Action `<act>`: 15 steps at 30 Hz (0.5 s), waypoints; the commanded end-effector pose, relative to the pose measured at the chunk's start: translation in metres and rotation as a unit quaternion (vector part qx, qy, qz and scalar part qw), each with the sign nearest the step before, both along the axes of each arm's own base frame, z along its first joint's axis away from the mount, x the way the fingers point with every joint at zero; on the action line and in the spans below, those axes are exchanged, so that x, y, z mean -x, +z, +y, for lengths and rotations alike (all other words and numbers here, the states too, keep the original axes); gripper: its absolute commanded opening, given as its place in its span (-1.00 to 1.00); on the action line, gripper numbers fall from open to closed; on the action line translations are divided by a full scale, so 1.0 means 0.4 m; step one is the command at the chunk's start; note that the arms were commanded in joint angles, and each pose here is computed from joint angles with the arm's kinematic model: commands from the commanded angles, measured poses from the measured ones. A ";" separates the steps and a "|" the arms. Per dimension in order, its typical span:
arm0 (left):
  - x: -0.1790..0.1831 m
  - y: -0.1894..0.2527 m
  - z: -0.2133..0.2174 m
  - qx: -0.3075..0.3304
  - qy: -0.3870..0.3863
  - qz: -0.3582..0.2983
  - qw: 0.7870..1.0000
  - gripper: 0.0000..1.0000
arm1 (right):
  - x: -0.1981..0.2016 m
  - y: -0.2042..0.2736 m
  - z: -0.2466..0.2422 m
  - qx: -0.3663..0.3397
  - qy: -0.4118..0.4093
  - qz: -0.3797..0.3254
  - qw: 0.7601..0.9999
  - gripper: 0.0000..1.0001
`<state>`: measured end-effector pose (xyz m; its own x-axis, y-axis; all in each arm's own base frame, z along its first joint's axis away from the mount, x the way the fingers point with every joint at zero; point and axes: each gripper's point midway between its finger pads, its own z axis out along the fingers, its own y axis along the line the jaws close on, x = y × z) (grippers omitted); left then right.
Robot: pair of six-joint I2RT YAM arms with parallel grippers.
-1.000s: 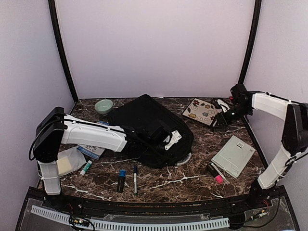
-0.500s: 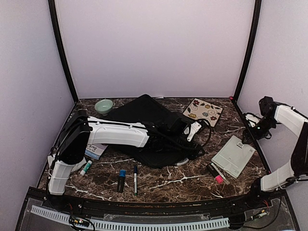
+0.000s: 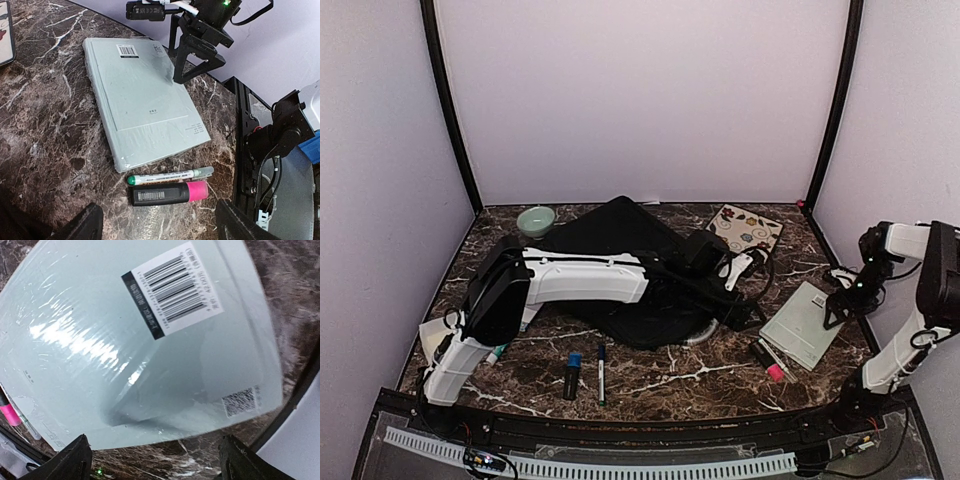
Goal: Pack the student bag
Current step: Adjust the book at the corner of the board.
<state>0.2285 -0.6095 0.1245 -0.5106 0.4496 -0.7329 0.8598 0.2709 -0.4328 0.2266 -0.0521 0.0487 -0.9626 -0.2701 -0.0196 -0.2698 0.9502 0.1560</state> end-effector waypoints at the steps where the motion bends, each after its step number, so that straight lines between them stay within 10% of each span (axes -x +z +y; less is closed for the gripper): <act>1: 0.007 0.030 -0.003 0.000 -0.003 0.026 1.000 0.60 | 0.000 -0.001 0.037 -0.049 0.003 0.015 0.999 0.69; 15: -0.040 -0.093 0.081 -0.076 0.063 0.051 0.994 0.50 | -0.282 -0.031 0.259 -0.114 0.057 -0.038 0.991 0.44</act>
<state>0.2371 -0.5939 0.1000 -0.5998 0.4844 -0.6369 0.8002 0.3592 -0.4803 0.2827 0.0037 0.0389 -0.9332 -0.3588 -0.0213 -0.3512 0.8977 0.2661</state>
